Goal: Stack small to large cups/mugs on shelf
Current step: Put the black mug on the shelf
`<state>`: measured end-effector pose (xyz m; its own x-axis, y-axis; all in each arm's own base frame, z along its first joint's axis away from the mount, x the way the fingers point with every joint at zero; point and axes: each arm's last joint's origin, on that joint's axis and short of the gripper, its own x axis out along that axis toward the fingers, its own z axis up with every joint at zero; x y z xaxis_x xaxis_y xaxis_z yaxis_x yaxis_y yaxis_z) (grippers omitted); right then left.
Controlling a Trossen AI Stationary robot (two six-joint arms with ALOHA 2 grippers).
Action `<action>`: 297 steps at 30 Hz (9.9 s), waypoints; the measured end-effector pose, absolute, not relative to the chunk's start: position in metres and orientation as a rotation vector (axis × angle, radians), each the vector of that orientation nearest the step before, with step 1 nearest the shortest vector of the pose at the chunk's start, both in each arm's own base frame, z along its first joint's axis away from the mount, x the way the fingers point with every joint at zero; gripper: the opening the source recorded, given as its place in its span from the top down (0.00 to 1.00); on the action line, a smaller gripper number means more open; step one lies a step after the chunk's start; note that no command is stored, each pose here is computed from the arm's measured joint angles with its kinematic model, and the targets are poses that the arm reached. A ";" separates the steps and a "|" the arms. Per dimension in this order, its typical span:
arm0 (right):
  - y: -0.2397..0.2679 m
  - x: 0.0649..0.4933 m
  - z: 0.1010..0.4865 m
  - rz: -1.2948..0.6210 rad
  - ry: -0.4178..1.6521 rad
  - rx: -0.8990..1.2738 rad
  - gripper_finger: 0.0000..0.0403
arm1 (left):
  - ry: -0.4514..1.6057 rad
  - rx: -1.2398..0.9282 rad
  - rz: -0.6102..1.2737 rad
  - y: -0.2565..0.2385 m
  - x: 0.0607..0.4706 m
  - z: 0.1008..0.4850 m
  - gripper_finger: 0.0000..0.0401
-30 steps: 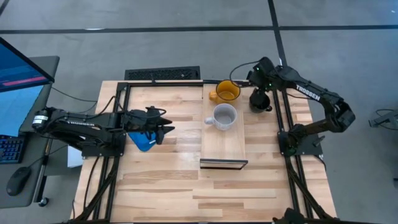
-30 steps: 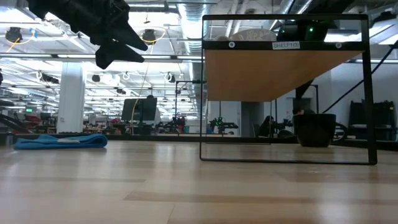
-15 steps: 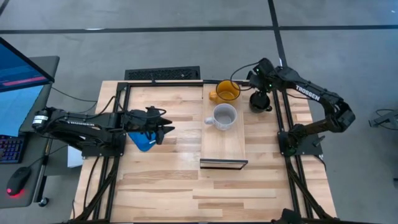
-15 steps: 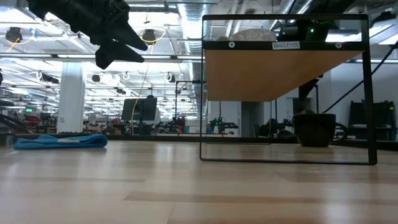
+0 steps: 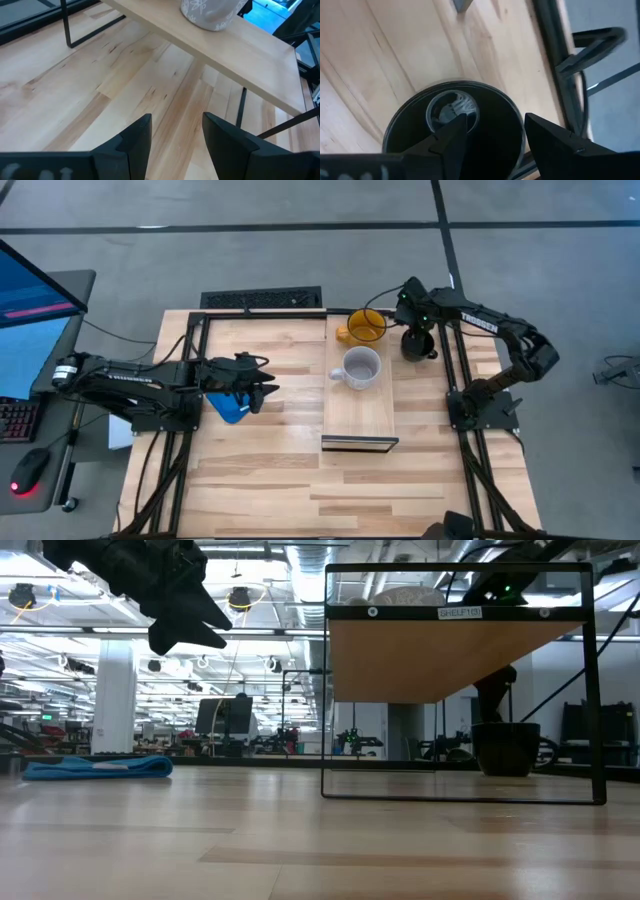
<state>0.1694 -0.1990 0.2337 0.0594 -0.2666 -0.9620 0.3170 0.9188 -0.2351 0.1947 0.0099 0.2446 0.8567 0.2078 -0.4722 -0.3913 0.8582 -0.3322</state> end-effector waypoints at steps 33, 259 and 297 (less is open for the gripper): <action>-0.208 0.166 0.217 -0.460 1.520 0.154 0.97 | 0.442 -0.427 0.324 0.010 0.195 0.245 0.58; -0.006 0.158 0.397 -0.904 0.965 1.272 0.94 | 0.680 -0.221 0.093 0.004 0.185 0.230 0.58; 0.069 0.254 0.344 -1.057 1.012 1.481 0.94 | 0.676 -0.252 0.103 0.004 0.186 0.230 0.58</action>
<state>0.2539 0.0694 0.3443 0.2647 0.0719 -0.9616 0.9576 -0.1371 0.2534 0.1856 0.0041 0.2300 0.7766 0.0131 -0.6299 -0.1757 0.9646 -0.1966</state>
